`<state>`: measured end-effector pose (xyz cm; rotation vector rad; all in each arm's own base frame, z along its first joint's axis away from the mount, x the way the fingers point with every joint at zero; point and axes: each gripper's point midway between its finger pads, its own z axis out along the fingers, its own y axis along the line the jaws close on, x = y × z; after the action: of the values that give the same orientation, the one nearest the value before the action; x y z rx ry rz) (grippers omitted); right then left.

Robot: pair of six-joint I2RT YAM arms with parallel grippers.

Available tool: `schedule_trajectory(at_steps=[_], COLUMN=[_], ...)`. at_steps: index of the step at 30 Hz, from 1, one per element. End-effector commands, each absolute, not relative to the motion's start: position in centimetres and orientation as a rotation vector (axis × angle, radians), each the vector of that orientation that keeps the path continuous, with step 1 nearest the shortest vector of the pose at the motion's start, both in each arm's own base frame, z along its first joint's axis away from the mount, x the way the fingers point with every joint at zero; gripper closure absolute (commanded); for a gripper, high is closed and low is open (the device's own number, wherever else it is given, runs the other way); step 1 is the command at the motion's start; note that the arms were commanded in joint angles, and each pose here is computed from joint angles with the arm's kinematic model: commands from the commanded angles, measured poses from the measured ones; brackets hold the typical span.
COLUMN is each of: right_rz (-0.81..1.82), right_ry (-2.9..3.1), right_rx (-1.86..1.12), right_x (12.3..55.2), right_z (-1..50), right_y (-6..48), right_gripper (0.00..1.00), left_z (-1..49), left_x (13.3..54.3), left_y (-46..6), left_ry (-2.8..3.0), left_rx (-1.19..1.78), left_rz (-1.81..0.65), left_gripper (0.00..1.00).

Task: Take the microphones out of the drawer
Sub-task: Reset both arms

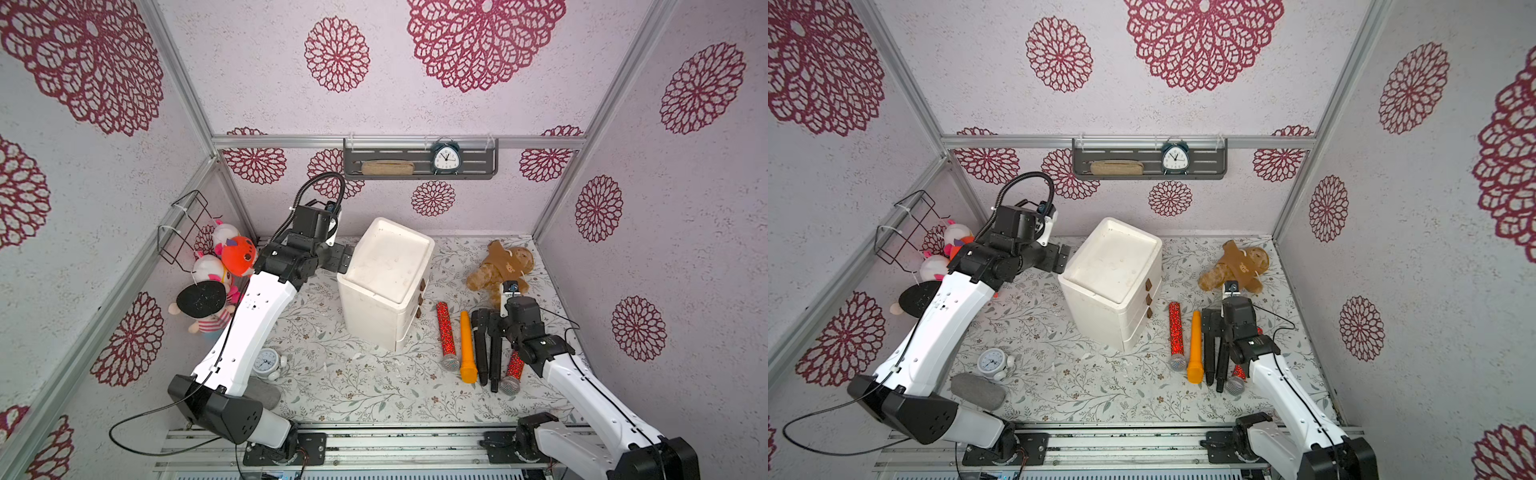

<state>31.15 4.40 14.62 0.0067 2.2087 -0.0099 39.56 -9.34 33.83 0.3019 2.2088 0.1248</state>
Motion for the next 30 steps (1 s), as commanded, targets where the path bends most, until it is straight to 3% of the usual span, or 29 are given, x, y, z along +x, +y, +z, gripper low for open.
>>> schedule_trajectory(at_steps=[1,7,22,30], right_rz=[-0.039,-0.085,-0.229,-0.215], right_ry=[2.008,1.938,1.809,1.735], right_rx=[0.021,0.002,0.003,-0.015], right_x=[32.6,32.5,35.3,36.5], right_z=[17.6,17.3,12.8,13.6], right_y=[3.7,3.2,0.8,0.6], right_gripper=[0.01,0.01,0.01,0.01], left_z=[33.9,32.2,26.9,21.2], left_x=[39.2,36.9,33.2,33.7], left_y=[-6.3,-0.9,4.5,6.6], left_ry=[2.198,2.149,1.916,1.849], left_rx=[0.101,-0.199,-0.354,-0.381], left_rz=[0.146,0.273,0.432,0.382], left_gripper=[0.03,0.03,0.03,0.03])
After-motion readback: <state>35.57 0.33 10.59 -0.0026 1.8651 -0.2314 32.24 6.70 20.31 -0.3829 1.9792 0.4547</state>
